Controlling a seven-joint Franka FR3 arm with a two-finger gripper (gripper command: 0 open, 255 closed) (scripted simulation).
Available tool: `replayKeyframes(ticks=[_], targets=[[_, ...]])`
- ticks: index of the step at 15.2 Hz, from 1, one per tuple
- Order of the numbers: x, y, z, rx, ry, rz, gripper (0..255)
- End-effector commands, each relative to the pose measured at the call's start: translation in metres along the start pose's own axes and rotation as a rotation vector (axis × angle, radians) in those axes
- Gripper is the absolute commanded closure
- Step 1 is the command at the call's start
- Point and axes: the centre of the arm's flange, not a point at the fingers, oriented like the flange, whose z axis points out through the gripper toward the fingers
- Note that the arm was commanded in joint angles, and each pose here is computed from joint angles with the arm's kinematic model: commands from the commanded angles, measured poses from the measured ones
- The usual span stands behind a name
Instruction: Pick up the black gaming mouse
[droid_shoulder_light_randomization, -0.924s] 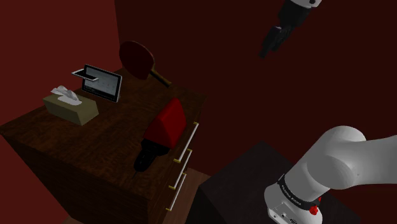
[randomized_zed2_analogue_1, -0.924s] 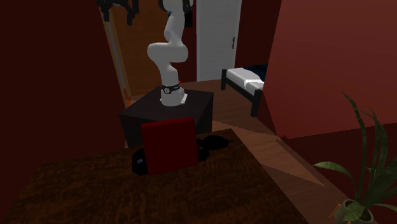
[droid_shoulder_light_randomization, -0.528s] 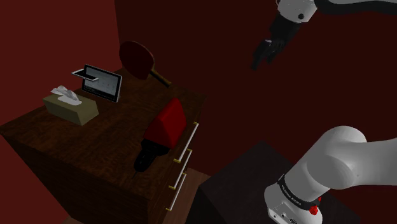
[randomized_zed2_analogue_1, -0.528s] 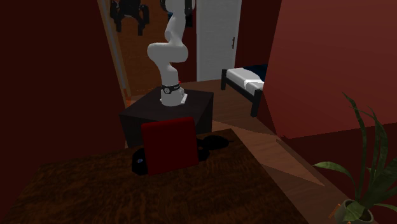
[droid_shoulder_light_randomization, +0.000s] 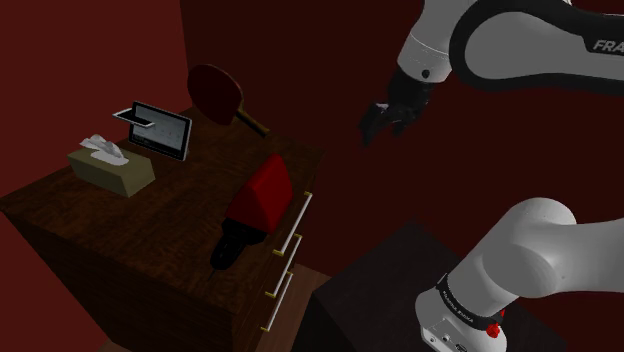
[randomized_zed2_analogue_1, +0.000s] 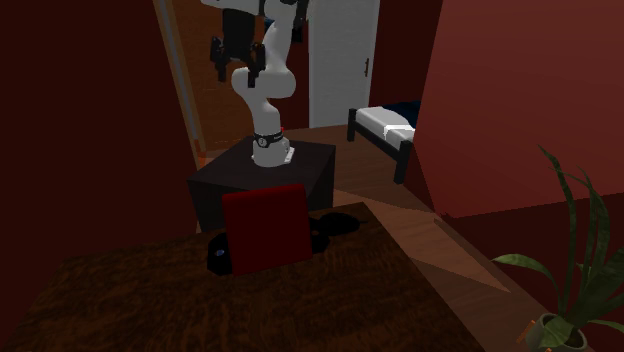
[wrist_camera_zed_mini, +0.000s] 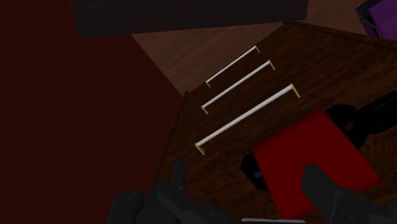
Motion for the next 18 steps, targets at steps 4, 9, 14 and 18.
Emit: replayKeyframes(ticks=[4,9,14,18], targets=[[-0.013,-0.053,0.039,0.002,-0.014,0.118,0],[-0.019,-0.106,0.076,0.003,-0.028,0.232,0],[-0.020,-0.159,0.114,0.005,-0.042,0.346,0],[-0.017,-0.202,0.144,0.006,-0.053,0.437,0]])
